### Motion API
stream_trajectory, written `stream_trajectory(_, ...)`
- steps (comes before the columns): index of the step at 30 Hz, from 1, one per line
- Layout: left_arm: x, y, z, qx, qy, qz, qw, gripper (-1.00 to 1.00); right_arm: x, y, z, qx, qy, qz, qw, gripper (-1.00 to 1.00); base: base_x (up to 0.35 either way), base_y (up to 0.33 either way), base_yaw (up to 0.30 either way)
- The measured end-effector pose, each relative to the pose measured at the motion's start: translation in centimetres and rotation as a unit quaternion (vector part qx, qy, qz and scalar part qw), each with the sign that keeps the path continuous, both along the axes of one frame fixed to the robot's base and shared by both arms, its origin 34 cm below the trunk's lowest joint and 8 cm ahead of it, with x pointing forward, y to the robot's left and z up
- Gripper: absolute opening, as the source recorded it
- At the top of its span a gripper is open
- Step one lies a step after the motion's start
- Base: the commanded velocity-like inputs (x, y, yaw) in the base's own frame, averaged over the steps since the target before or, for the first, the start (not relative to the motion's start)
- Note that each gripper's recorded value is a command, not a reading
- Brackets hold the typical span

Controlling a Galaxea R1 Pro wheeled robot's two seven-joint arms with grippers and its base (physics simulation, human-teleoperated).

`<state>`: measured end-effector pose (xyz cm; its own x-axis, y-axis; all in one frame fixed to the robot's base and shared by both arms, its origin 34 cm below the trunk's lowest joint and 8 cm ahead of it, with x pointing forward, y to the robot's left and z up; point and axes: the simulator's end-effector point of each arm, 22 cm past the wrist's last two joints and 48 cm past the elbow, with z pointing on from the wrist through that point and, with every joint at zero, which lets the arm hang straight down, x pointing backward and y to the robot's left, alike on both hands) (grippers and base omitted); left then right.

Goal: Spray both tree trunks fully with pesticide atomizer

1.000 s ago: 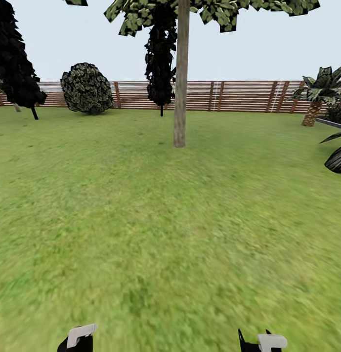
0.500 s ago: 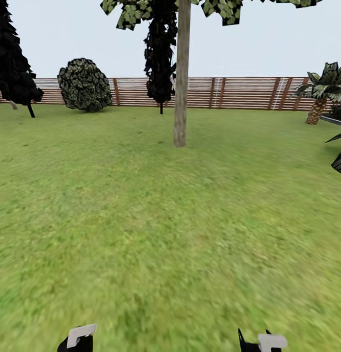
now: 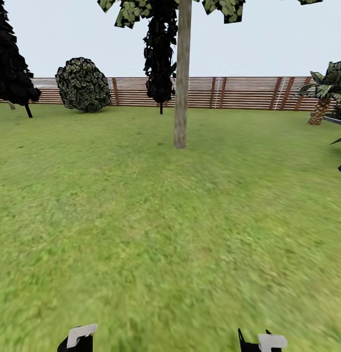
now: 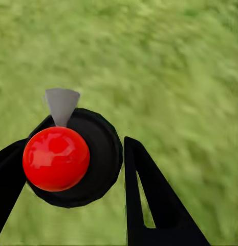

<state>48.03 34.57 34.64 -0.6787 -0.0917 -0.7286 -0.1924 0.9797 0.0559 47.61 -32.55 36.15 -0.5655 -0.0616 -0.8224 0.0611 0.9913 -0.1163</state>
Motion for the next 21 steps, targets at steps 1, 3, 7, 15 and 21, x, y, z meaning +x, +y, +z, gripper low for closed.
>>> stream_trajectory(1, -0.01, -0.01, -0.01, 0.0, 0.0, 0.0, 1.0, -1.0, 0.0, 0.0, 0.0, 0.0, 0.0, 0.0, 1.0, 1.0, 0.338, 0.0, 0.0)
stream_trajectory(3, -0.02, -0.01, -0.01, 0.0, 0.0, 0.0, 1.0, -1.0, 0.0, 0.0, 0.0, 0.0, 0.0, 0.0, 1.0, 1.0, 0.338, 0.0, 0.0)
stream_trajectory(7, 0.0, 0.0, 0.0, 0.0, 0.0, 0.0, 1.0, -1.0, 0.0, 0.01, 0.0, 0.0, 0.0, 0.0, 1.0, 1.0, 0.338, 0.0, 0.0)
stream_trajectory(15, -0.16, -0.01, -0.19, 0.0, 0.003, 0.0, 1.0, -1.0, -0.13, 0.02, -0.17, 0.0, 0.002, 0.0, 1.0, 1.0, 0.338, 0.0, 0.0)
stream_trajectory(21, -0.25, -0.01, -0.31, 0.0, 0.004, 0.0, 1.0, -1.0, -0.23, -0.02, -0.3, 0.0, 0.004, 0.0, 1.0, 1.0, 0.338, 0.0, 0.0)
